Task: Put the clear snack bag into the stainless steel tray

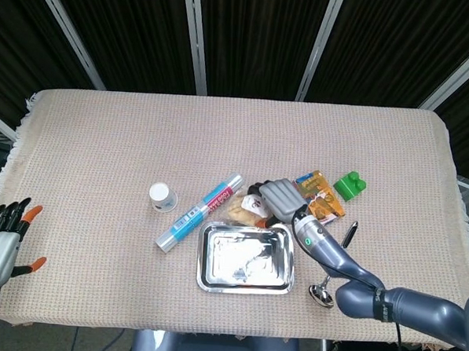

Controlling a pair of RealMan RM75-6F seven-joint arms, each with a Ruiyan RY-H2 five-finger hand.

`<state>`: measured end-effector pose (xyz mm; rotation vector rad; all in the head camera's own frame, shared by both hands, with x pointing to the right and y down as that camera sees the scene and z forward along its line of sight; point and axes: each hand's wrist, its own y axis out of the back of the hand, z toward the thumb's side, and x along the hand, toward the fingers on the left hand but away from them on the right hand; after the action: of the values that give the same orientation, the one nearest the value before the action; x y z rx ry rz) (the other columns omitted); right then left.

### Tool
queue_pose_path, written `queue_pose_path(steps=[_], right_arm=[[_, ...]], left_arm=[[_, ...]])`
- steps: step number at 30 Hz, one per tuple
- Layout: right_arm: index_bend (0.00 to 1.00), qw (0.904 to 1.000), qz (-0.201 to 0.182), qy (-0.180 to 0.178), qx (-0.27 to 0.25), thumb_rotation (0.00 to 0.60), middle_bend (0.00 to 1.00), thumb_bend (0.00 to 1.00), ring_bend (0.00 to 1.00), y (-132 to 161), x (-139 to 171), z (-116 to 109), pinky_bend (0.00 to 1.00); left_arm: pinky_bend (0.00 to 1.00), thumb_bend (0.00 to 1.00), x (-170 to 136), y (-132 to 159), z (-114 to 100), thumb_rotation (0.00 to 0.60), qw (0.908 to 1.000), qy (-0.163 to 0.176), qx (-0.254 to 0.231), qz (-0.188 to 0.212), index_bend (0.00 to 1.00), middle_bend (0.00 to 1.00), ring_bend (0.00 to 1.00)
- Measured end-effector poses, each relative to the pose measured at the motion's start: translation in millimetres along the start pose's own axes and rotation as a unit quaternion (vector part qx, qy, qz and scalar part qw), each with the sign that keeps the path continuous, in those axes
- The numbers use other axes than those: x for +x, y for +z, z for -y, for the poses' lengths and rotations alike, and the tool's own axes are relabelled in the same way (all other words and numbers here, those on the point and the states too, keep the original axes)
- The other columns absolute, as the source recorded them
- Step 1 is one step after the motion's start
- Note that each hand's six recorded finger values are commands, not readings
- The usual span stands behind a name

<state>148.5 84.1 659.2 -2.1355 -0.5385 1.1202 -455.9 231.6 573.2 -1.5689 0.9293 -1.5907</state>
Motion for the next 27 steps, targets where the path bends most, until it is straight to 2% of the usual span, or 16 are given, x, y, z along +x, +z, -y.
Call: queue_pose_path(steps=[6, 9, 12, 13, 14, 16, 18, 22, 27], right_arm=[[0.37, 0.9987, -0.043, 0.028, 0.007, 0.600, 0.33, 0.19, 0.31, 15, 24, 31, 0.55], [0.31, 0.9973, -0.057, 0.045, 0.011, 0.600, 0.30, 0.19, 0.26, 21, 30, 49, 0.51], [0.13, 0.9962, -0.063, 0.058, 0.012, 0.600, 0.19, 0.17, 0.12, 25, 32, 64, 0.35], [0.06, 0.9958, -0.065, 0.063, 0.014, 0.600, 0.11, 0.15, 0.06, 26, 32, 69, 0.27], [0.01, 0.9953, -0.067, 0.068, 0.016, 0.600, 0.05, 0.11, 0.01, 27, 33, 73, 0.18], [0.00, 0.9945, -0.070, 0.075, 0.022, 0.600, 0.00, 0.05, 0.00, 29, 34, 79, 0.08], [0.00, 0.9942, -0.070, 0.077, 0.027, 0.600, 0.00, 0.02, 0.00, 30, 34, 81, 0.03], [0.00, 0.9954, -0.066, 0.064, 0.028, 0.600, 0.00, 0.02, 0.00, 28, 37, 73, 0.02], [0.01, 0.9978, -0.051, 0.031, 0.027, 0.600, 0.01, 0.03, 0.00, 18, 47, 49, 0.08]], left_arm=[[0.00, 0.12, 0, 2, -2, 0.578, 1.0000, 0.003, 0.001, 0.003, 0.12, 0.00, 0.00], [0.00, 0.12, -1, 2, -3, 0.575, 1.0000, 0.004, 0.001, 0.003, 0.12, 0.00, 0.00], [0.00, 0.12, -2, 2, -3, 0.578, 1.0000, 0.003, 0.001, 0.002, 0.12, 0.00, 0.00], [0.00, 0.12, -2, 1, -3, 0.577, 1.0000, 0.003, 0.000, 0.001, 0.12, 0.00, 0.00], [0.00, 0.12, -2, 1, -2, 0.577, 1.0000, 0.002, 0.000, 0.001, 0.12, 0.00, 0.00], [0.00, 0.12, -3, 1, -2, 0.576, 1.0000, 0.002, -0.001, 0.001, 0.12, 0.00, 0.00], [0.00, 0.12, -3, 1, -2, 0.578, 1.0000, 0.002, -0.002, 0.001, 0.12, 0.00, 0.00], [0.00, 0.12, -3, 0, -1, 0.577, 1.0000, 0.002, -0.003, 0.000, 0.12, 0.00, 0.00], [0.00, 0.12, -2, 0, -1, 0.575, 1.0000, 0.002, -0.006, 0.002, 0.12, 0.00, 0.00]])
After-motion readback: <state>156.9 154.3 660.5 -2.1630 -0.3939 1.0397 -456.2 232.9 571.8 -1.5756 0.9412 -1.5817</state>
